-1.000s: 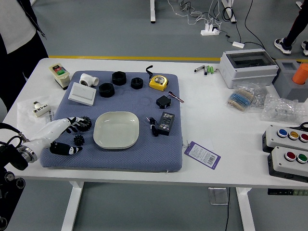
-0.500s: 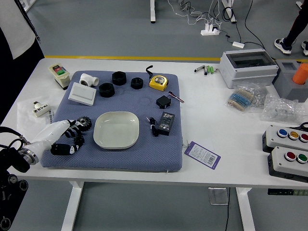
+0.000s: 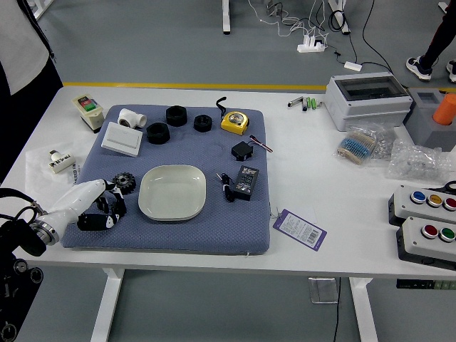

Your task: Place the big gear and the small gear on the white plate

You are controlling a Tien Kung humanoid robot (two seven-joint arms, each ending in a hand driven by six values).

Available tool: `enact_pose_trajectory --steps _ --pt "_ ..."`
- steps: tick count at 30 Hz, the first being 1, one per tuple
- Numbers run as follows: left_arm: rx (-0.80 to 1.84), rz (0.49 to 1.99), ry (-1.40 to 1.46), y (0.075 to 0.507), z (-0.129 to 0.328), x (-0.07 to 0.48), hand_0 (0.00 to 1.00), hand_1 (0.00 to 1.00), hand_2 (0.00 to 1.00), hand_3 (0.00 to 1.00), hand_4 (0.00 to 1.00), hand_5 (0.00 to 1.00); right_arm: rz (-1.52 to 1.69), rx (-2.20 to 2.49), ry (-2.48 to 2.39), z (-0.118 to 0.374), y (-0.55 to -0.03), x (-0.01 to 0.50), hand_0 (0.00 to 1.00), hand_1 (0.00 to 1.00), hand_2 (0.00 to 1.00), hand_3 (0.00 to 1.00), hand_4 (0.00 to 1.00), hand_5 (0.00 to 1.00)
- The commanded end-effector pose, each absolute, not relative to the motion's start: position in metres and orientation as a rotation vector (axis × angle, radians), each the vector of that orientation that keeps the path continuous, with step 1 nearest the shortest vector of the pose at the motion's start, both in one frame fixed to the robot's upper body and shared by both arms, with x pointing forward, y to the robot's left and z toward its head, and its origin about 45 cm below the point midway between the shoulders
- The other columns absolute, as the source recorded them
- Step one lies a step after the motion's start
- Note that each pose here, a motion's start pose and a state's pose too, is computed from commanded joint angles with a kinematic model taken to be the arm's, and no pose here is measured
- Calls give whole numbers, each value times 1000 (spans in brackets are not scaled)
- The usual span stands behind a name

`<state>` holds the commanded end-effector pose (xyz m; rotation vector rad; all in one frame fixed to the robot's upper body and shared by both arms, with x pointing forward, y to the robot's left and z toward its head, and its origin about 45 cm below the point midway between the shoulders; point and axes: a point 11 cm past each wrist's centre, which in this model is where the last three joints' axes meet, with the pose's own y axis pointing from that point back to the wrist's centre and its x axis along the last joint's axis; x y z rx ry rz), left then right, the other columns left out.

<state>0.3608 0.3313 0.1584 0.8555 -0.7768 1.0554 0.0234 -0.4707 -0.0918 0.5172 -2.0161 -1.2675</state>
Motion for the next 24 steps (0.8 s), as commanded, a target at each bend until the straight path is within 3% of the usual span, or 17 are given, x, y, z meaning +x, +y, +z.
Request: enact_pose_trajectory --steps 12,23,24 --pt "816 1050 -832 317 180 368 336 326 378 406 2 2 -1260 514 -2028 -90 -474 26 713 715 754 568 804 667" --pt "700 983 -919 259 204 378 339 326 378 407 2 2 -1247 518 -2038 -88 -478 30 713 716 753 568 804 666" --pt "697 976 -917 255 203 379 363 361 416 465 2 2 -1246 518 -2039 -88 -478 30 713 716 753 568 804 666"
